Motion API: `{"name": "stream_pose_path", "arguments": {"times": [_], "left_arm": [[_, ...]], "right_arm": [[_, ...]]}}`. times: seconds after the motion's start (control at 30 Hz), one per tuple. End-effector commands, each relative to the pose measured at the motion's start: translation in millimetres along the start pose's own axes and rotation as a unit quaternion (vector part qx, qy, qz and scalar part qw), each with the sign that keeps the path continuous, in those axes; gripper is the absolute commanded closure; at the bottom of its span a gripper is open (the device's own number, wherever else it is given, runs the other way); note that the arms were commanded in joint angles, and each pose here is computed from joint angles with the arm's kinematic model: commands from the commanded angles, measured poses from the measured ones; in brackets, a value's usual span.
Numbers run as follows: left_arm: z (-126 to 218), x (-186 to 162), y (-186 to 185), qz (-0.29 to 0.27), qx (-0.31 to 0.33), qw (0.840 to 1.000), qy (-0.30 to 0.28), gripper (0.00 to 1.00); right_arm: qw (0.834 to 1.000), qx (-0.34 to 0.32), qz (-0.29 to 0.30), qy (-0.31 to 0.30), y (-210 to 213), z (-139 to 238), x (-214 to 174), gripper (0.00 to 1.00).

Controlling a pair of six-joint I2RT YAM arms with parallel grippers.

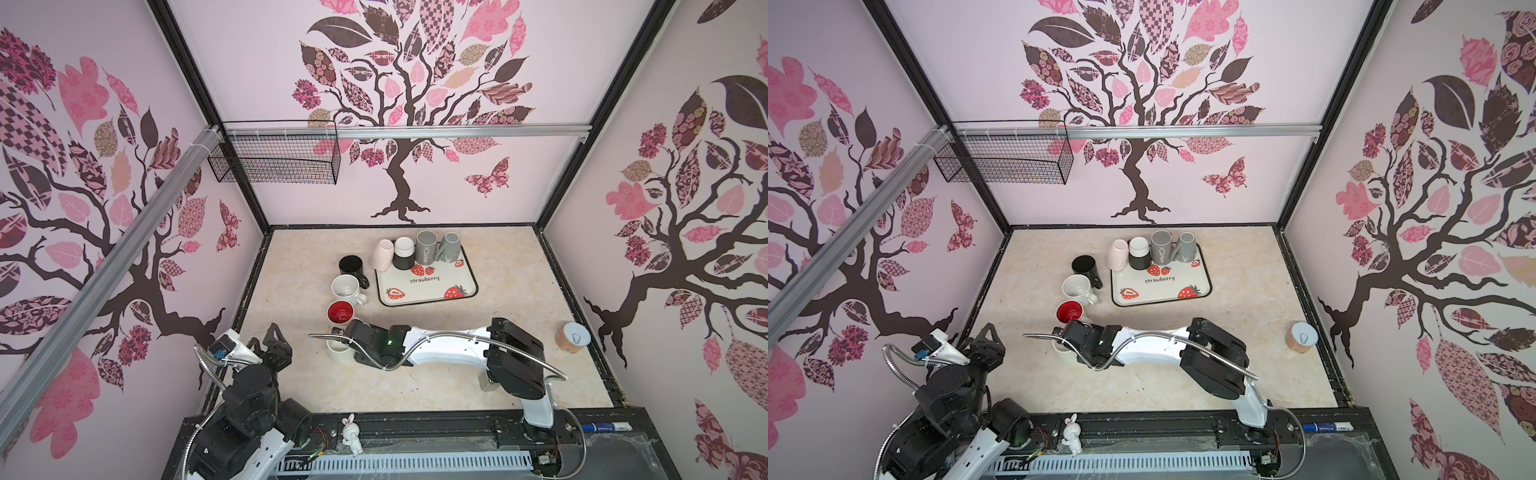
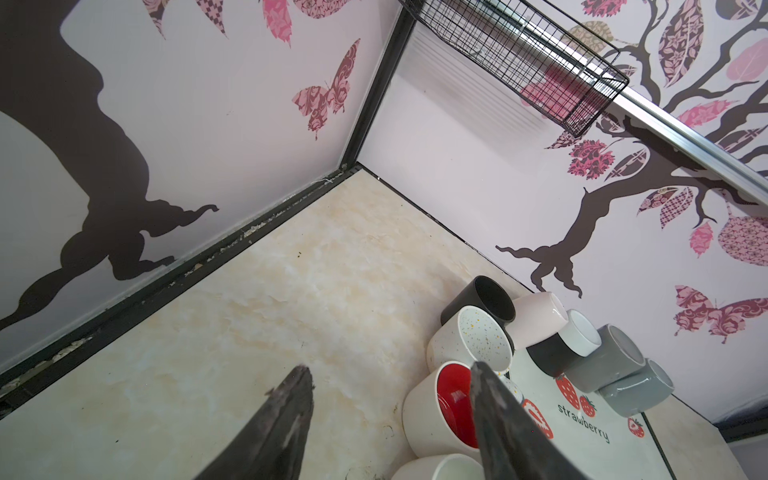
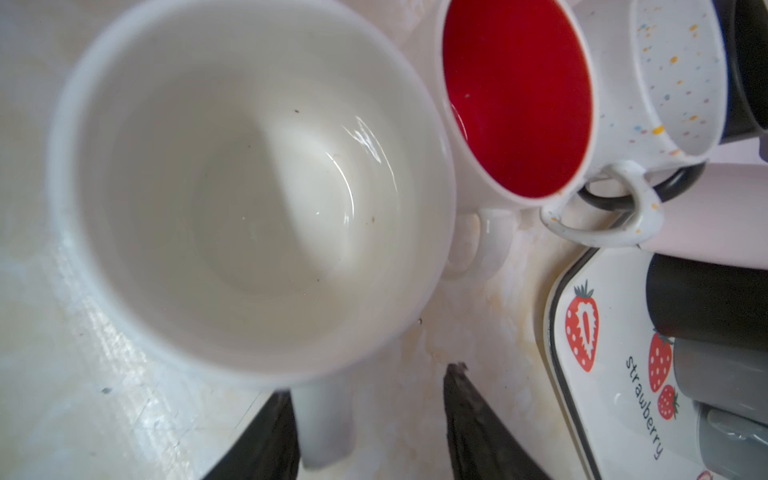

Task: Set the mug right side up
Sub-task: 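Lower the white mug upright beside the red-lined mug and open the right gripper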

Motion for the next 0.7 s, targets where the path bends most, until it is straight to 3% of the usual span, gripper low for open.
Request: {"name": "stream_pose_path", "arguments": {"times": [0.0,0.13,0.3,0.47,0.67], "left_arm": [[-7.9,-8.9,-7.4,-0.025,-0.01,0.999,0.022,0.34],[-15.0,-15.5,-18.9,-0.052,-0.025,0.997,0.052,0.3],[-25.7,-22.9,-43.2,-0.097,-0.051,0.988,0.111,0.3],[-39.5,-32.3,-69.6,-0.135,-0.068,0.974,0.168,0.29],[-63.4,-53.7,-102.9,-0.155,-0.099,0.955,0.231,0.3]], "right_arm": [[0.993,-0.032,-0.081,-0.08,-33.9,62.0,15.7,0.42],[0.981,-0.047,-0.145,-0.118,-50.1,95.7,4.1,0.4],[0.961,-0.045,-0.246,-0.115,-84.5,105.3,-39.7,0.38],[0.931,-0.034,-0.355,-0.083,-126.9,93.5,-92.8,0.36],[0.886,-0.027,-0.463,-0.009,-182.1,50.7,-171.6,0.36]]}}
Point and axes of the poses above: each gripper's point midway between its finger pads, its own z axis back along the fingers, its own y axis along the line the jaws close on, x = y × z, the point moved 10 cm from there along z, back along the fingers, and after that the axes turned 14 degrees about z, right-handed, at the moved point
